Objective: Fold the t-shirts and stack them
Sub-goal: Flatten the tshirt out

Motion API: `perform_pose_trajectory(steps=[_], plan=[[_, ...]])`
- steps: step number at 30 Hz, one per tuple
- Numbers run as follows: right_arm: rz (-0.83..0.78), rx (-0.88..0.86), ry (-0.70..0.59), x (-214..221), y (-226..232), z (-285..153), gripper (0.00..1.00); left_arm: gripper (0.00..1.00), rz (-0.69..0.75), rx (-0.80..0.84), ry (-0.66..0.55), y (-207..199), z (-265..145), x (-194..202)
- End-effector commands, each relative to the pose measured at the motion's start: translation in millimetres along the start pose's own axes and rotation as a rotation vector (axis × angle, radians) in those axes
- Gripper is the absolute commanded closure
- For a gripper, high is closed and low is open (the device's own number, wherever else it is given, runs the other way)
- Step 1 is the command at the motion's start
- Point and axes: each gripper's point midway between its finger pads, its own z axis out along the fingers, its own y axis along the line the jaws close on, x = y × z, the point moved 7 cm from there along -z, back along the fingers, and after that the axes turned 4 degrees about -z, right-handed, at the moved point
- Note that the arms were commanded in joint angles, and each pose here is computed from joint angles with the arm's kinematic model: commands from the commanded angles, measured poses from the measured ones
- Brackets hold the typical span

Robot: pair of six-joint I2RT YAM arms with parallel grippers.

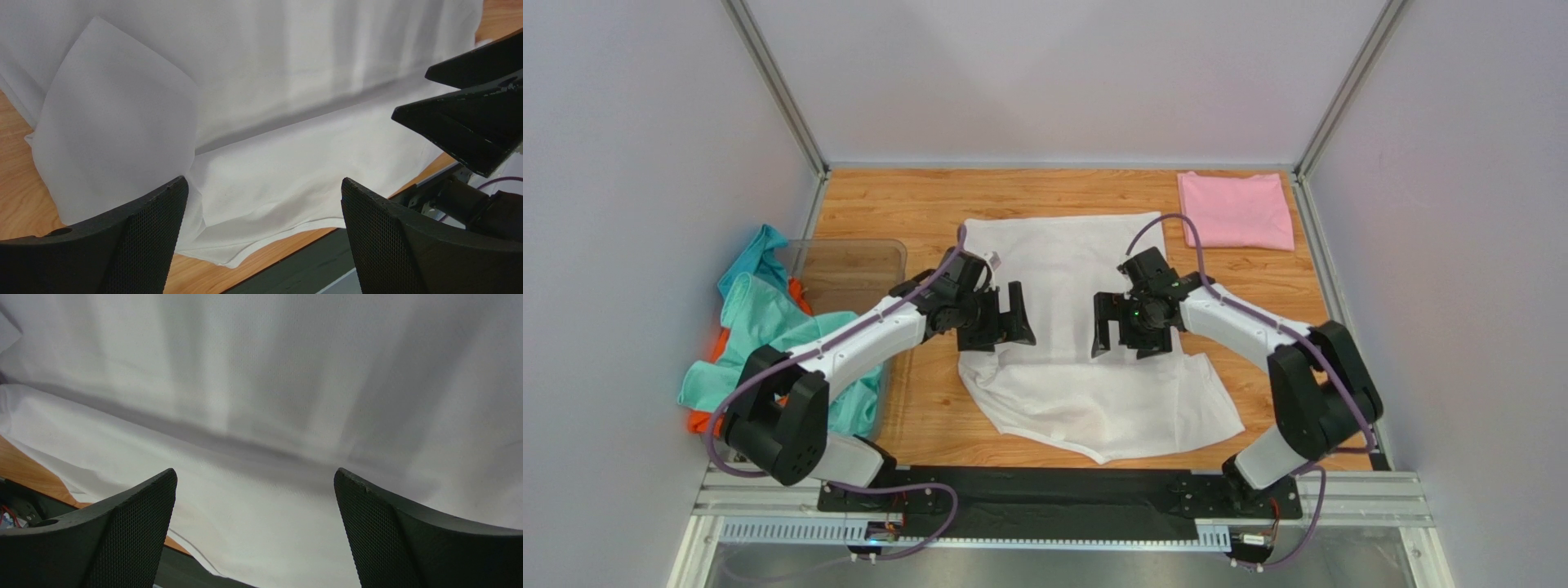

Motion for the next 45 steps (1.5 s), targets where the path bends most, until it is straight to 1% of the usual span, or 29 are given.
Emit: perform_pose_trajectory(steps=[1, 2, 5, 10, 11, 15, 19, 20, 21, 22, 23, 25, 26, 28, 32, 34, 35, 36, 38, 39, 41, 42, 43, 45], plan=[[0.003, -0.023, -0.065, -28.5, 10.5, 12.8, 0.00, 0.00, 0.003, -0.030, 0.029, 10.7, 7.4, 8.0], [0.010, -0.002, -0.038, -27.7, 6.9, 22.9, 0.00, 0.00, -0.003, -0.043, 0.044, 14.4, 8.5, 12.1], [0.023, 0.064, -0.007, -25.6, -3.1, 35.6, 0.00, 0.00, -0.037, -0.124, 0.071, 31.8, 6.5, 27.9], [0.088, 0.150, 0.027, -16.1, -26.6, 46.0, 0.00, 0.00, -0.054, -0.285, 0.044, 57.8, -8.0, 43.9], [0.117, 0.166, 0.037, -12.9, -36.8, 47.0, 0.00, 0.00, -0.063, -0.317, 0.060, 62.1, -13.9, 49.7], [0.179, 0.193, 0.040, -8.4, -56.0, 45.5, 0.00, 0.00, -0.088, -0.361, 0.098, 72.1, -26.0, 67.0], [0.211, 0.222, 0.030, -7.0, -67.9, 42.7, 0.00, 0.01, -0.128, -0.404, 0.085, 80.2, -39.2, 79.2], [0.222, 0.226, 0.026, -7.9, -71.4, 42.1, 0.00, 0.15, -0.137, -0.405, 0.076, 79.8, -44.7, 81.0], [0.223, 0.225, 0.028, -7.6, -72.2, 42.0, 0.00, 0.20, -0.142, -0.401, 0.075, 79.1, -47.2, 82.1], [0.225, 0.226, 0.026, -7.6, -73.0, 40.9, 0.00, 0.22, -0.148, -0.382, 0.066, 76.1, -50.8, 82.0], [0.228, 0.228, 0.026, -7.8, -74.3, 40.5, 0.00, 0.21, -0.150, -0.375, 0.073, 75.1, -53.7, 84.0], [0.226, 0.232, 0.025, -7.2, -74.4, 38.2, 0.00, 0.15, -0.157, -0.344, 0.057, 69.8, -60.1, 83.3], [0.215, 0.221, 0.012, -9.0, -72.6, 34.4, 0.00, 0.09, -0.159, -0.334, 0.049, 68.1, -62.3, 82.9], [0.200, 0.185, 0.000, -11.2, -67.9, 29.7, 0.00, 0.05, -0.146, -0.300, 0.027, 62.1, -67.1, 78.8], [0.120, 0.142, -0.052, -20.0, -52.8, 8.4, 0.00, 0.03, -0.107, -0.260, -0.010, 52.2, -70.8, 67.4], [0.068, 0.124, -0.113, -27.0, -42.5, -10.2, 0.00, 0.03, -0.093, -0.245, -0.012, 49.7, -69.9, 64.8], [0.030, 0.113, -0.118, -24.2, -34.1, -15.2, 0.00, 0.03, -0.091, -0.244, -0.005, 50.1, -68.9, 65.6], [-0.010, 0.105, -0.158, -24.8, -27.4, -27.9, 0.00, 0.03, -0.093, -0.245, 0.003, 51.6, -67.2, 67.4], [-0.083, 0.082, -0.175, -17.1, -9.6, -36.7, 0.00, 0.09, -0.094, -0.243, 0.010, 54.2, -63.4, 69.9], [-0.110, 0.060, -0.201, -13.2, -1.4, -45.9, 0.00, 0.17, -0.100, -0.250, 0.023, 58.0, -60.0, 73.7], [-0.177, 0.014, -0.190, 3.3, 15.6, -47.3, 0.00, 0.24, -0.109, -0.253, 0.022, 60.8, -55.4, 75.2], [-0.203, -0.019, -0.195, 9.6, 23.3, -51.4, 0.00, 0.29, -0.120, -0.274, 0.024, 65.1, -52.3, 77.2], [-0.263, -0.054, -0.182, 21.3, 36.3, -50.2, 0.00, 0.30, -0.124, -0.275, 0.013, 65.5, -50.3, 75.8], [-0.340, -0.074, -0.154, 41.1, 42.6, -44.8, 0.00, 0.36, -0.135, -0.299, -0.003, 68.8, -45.4, 73.6]])
